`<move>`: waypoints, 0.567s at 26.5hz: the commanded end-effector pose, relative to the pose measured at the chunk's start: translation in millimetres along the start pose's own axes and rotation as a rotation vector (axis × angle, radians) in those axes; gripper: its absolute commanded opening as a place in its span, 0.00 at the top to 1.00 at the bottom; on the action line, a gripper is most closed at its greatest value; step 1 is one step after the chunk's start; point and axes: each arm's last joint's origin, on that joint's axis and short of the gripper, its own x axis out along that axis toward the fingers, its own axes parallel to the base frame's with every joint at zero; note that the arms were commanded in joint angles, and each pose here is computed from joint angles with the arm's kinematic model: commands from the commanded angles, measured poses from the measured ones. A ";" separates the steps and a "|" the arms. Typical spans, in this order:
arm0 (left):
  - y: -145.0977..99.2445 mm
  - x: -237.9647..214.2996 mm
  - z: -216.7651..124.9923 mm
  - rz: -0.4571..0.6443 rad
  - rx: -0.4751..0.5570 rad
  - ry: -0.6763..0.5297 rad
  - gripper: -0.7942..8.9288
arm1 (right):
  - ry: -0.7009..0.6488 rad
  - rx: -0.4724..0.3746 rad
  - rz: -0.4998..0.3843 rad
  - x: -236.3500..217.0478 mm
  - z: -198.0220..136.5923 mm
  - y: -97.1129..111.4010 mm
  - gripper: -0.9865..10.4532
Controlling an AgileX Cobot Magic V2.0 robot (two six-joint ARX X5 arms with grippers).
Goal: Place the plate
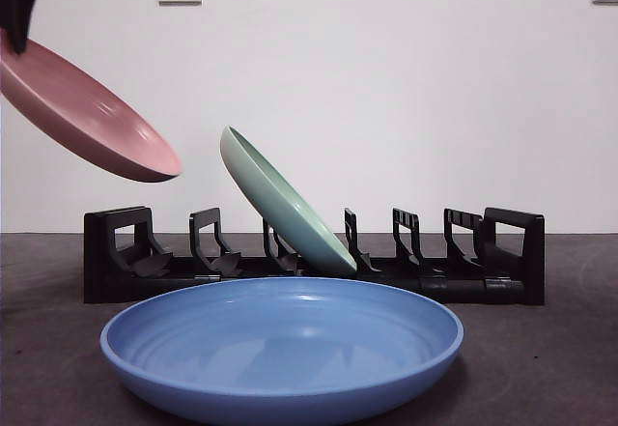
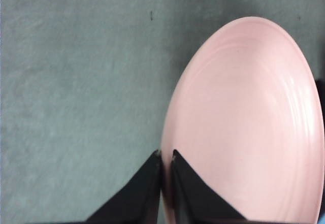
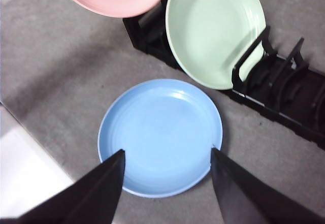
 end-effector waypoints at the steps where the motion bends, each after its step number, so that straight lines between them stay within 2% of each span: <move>1: 5.3 -25.6 -4.1 -0.002 0.002 -0.050 0.90 | 0.001 -0.009 0.003 -1.5 2.0 1.9 0.68; 8: 15.1 -60.6 -43.2 -0.022 -0.026 -0.100 0.90 | 0.006 -0.031 0.002 -1.5 1.5 1.7 0.68; 15: 20.3 -72.5 -106.6 -0.160 -0.128 -0.115 0.90 | 0.006 -0.049 0.002 -1.5 1.5 1.7 0.68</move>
